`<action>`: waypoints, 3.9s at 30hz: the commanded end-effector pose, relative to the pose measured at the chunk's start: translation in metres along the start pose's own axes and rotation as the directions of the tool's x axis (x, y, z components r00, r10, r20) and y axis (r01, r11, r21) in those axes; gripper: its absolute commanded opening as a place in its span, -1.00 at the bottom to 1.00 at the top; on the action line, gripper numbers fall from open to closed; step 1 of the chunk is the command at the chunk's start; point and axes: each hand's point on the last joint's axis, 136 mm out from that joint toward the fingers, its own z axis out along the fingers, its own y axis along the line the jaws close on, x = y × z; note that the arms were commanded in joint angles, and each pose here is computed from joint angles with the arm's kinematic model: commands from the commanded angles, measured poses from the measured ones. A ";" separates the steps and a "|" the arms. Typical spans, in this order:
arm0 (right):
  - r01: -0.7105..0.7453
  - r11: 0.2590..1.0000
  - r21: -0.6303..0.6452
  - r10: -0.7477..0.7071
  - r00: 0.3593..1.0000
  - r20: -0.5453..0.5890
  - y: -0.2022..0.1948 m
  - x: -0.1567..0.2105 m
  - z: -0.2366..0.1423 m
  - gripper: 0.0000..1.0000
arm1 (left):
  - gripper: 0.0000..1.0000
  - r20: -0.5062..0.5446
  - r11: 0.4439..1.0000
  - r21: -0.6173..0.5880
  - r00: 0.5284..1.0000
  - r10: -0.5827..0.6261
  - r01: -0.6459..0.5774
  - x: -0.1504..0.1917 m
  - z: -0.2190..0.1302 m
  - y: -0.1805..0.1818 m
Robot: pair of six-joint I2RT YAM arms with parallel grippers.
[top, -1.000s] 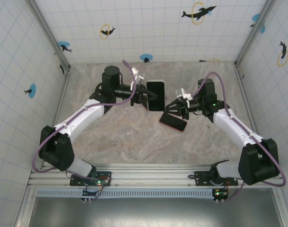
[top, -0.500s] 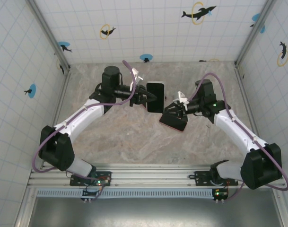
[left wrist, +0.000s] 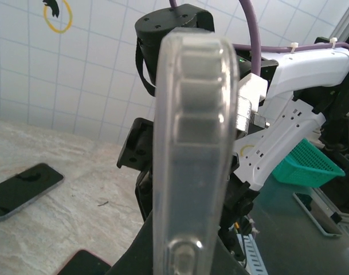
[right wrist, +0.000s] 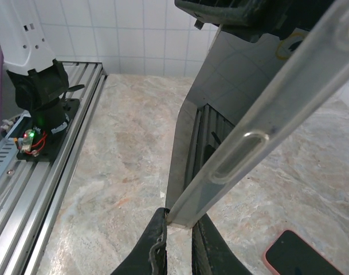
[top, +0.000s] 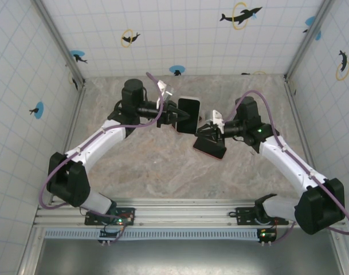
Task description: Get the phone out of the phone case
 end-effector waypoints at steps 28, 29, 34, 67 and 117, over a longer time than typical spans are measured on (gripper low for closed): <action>0.212 0.891 0.402 -0.253 0.966 0.052 -0.050 -0.042 -0.024 -0.82 | -1.00 -0.049 0.981 0.143 0.991 -0.125 0.131 0.000 0.014 -0.037; 0.201 0.897 0.394 -0.244 0.968 0.063 -0.048 -0.043 -0.024 -0.81 | -1.00 -0.047 0.982 0.138 0.991 -0.125 0.130 0.000 0.015 -0.035; 0.141 0.915 0.378 -0.183 0.980 0.076 -0.045 -0.037 -0.029 -0.71 | -1.00 -0.014 0.993 0.074 0.996 -0.089 0.090 -0.010 0.012 -0.026; -0.164 0.984 0.076 0.134 0.943 0.304 -0.015 -0.029 -0.027 -0.17 | -1.00 0.149 0.970 -0.048 0.962 -0.230 0.240 -0.043 0.005 0.009; -0.384 0.923 -0.027 0.363 0.845 0.393 -0.009 -0.035 -0.055 -0.01 | -1.00 0.293 0.909 -0.062 0.879 -0.377 0.411 -0.068 0.008 0.024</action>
